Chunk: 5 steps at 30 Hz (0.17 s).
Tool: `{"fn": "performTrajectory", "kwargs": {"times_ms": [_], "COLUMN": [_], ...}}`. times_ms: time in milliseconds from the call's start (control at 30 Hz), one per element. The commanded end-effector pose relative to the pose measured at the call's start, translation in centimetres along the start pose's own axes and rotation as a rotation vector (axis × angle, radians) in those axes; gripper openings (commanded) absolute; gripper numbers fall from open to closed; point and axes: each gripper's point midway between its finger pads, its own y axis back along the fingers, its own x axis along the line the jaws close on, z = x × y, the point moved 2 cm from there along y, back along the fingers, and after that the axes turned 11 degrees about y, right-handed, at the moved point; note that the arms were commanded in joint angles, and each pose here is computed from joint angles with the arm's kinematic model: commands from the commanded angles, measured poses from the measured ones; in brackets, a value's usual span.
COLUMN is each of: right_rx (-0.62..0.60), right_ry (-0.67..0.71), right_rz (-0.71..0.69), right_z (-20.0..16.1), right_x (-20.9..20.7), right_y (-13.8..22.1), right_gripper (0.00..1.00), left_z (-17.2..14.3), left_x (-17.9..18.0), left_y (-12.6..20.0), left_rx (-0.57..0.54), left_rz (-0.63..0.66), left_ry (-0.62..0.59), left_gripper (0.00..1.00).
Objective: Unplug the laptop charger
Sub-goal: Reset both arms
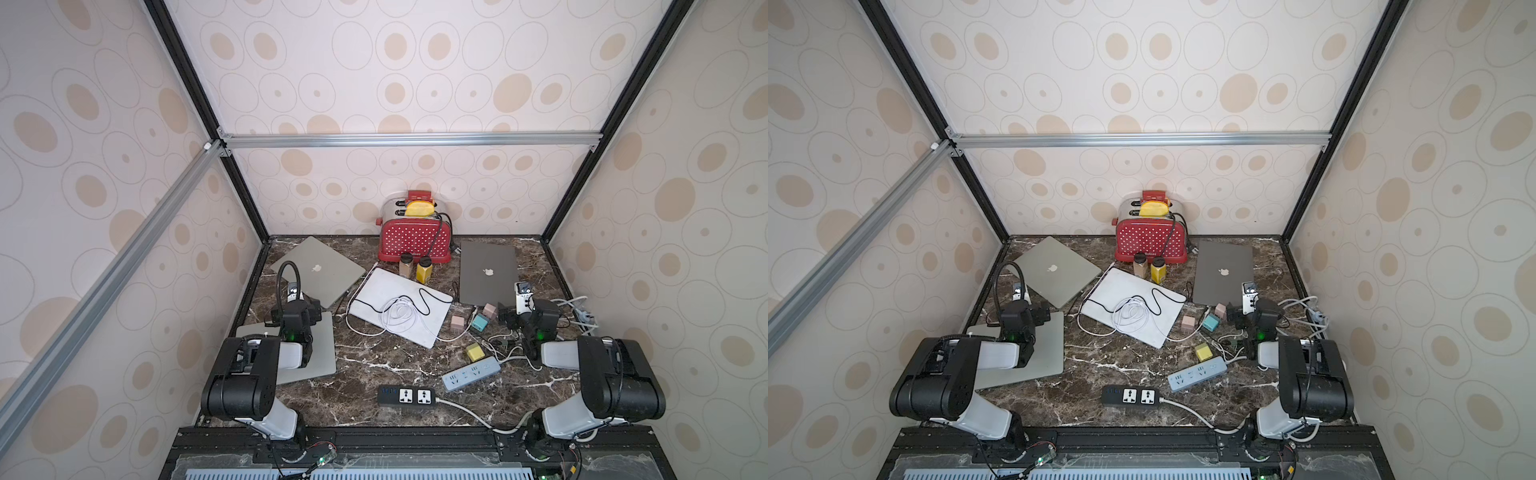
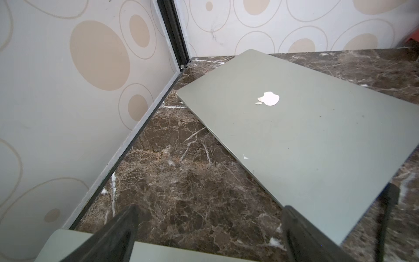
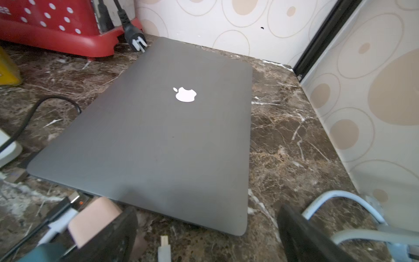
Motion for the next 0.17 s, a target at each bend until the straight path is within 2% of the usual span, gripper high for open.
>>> {"fn": "performTrajectory", "kwargs": {"times_ms": [0,67,133], "right_rx": [0.014,0.020,0.016], "right_ry": [-0.011,-0.014,-0.014], "right_rz": [-0.004,-0.016,-0.019], "right_z": [0.3,0.2,0.3], "right_x": [-0.2,-0.4,-0.5], "right_y": [-0.3,-0.3,-0.3], "right_gripper": [1.00,1.00,1.00], "left_z": [1.4,1.4,1.2], "left_x": [-0.3,-0.3,-1.4], "left_y": [-0.1,-0.1,-0.4], "left_rx": [-0.042,-0.040,-0.012], "left_rz": [-0.011,-0.012,-0.076], "left_ry": [0.026,0.023,0.000], "left_gripper": [0.99,0.99,0.99]}}
